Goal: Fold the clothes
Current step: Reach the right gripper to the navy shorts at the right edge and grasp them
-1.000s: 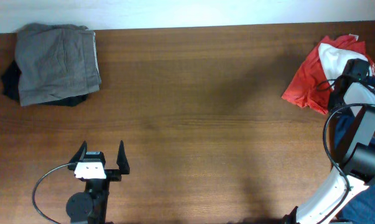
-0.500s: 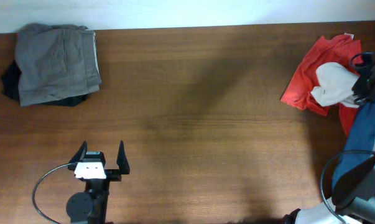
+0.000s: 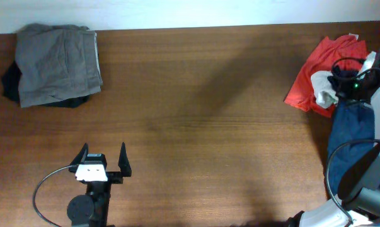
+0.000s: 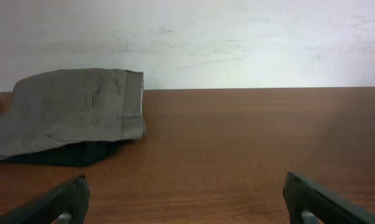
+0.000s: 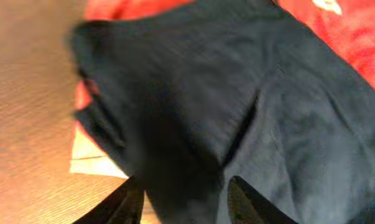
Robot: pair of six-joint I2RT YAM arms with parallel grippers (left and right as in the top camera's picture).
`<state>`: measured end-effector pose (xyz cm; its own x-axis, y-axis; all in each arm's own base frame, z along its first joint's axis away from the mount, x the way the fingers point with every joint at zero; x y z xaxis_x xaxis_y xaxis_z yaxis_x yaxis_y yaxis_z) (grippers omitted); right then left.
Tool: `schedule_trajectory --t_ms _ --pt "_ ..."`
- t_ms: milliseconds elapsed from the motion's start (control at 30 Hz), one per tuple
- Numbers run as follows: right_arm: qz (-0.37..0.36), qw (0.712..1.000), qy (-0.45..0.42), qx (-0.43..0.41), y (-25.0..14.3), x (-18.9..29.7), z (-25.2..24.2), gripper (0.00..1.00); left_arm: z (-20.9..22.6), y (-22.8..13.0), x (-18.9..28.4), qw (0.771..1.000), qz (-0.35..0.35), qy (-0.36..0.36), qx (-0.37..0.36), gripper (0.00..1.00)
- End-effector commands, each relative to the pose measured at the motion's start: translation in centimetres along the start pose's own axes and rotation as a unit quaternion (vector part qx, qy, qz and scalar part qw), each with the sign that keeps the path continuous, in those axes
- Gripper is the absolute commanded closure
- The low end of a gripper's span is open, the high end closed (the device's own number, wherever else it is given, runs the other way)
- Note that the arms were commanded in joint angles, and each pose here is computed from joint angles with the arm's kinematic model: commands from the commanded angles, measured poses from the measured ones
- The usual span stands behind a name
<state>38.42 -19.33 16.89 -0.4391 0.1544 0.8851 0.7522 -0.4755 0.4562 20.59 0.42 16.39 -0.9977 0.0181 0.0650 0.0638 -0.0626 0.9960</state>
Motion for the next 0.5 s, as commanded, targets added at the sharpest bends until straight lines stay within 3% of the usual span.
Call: schedule_trajectory --t_ms 0,33,100,133,167,200,333,400,433,467 --pt "-0.013 0.999 0.039 0.021 0.8 0.6 1.2 0.85 0.1 -0.2 0.0 1.000 0.001 0.002 0.005 0.01" --pt "-0.012 0.999 0.040 0.021 0.8 0.6 1.2 0.96 0.1 -0.2 0.0 1.000 0.001 0.002 0.005 0.01" --pt "-0.009 0.999 0.040 0.020 0.7 0.6 1.2 0.93 0.1 -0.2 0.0 1.000 0.001 0.003 0.005 0.01" --pt "-0.006 0.999 0.039 0.022 0.6 0.6 1.2 0.41 0.1 -0.2 0.0 1.000 0.001 0.002 0.005 0.01" --pt "-0.003 0.999 0.039 0.030 0.4 0.5 1.2 0.25 0.1 -0.2 0.0 1.000 0.001 0.002 0.005 0.01" --pt "0.001 0.998 0.039 0.038 0.3 0.3 1.2 0.21 0.1 -0.2 0.0 1.000 0.001 0.002 0.005 0.01" --pt "0.021 0.999 0.022 0.036 -0.3 -1.4 0.6 0.24 0.1 -0.2 0.0 1.000 0.001 0.002 0.005 0.01" --pt "0.021 0.999 -0.006 0.037 -0.2 -1.5 -0.1 0.46 0.1 -0.2 0.0 1.000 0.001 0.002 0.005 0.01" --pt "0.021 0.999 -0.017 0.037 -0.3 -1.5 -0.4 0.47 0.1 -0.2 0.0 1.000 0.001 0.002 0.005 0.01" --pt "0.021 0.999 -0.018 0.037 -0.3 -1.5 -0.5 0.59 0.1 -0.2 0.0 1.000 0.001 0.002 0.005 0.01"
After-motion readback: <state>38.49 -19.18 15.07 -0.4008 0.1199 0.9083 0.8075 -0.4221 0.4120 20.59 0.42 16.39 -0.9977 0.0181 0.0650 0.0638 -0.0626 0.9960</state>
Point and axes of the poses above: each gripper's point midway between its finger pads, its own x axis back along the fingers, its own z axis along the line the jaws close on, y = z × x, the point moved 4 cm from there along x, back along the fingers, and after that the axes turned 4 degrees about -x, right-handed, at the moved point
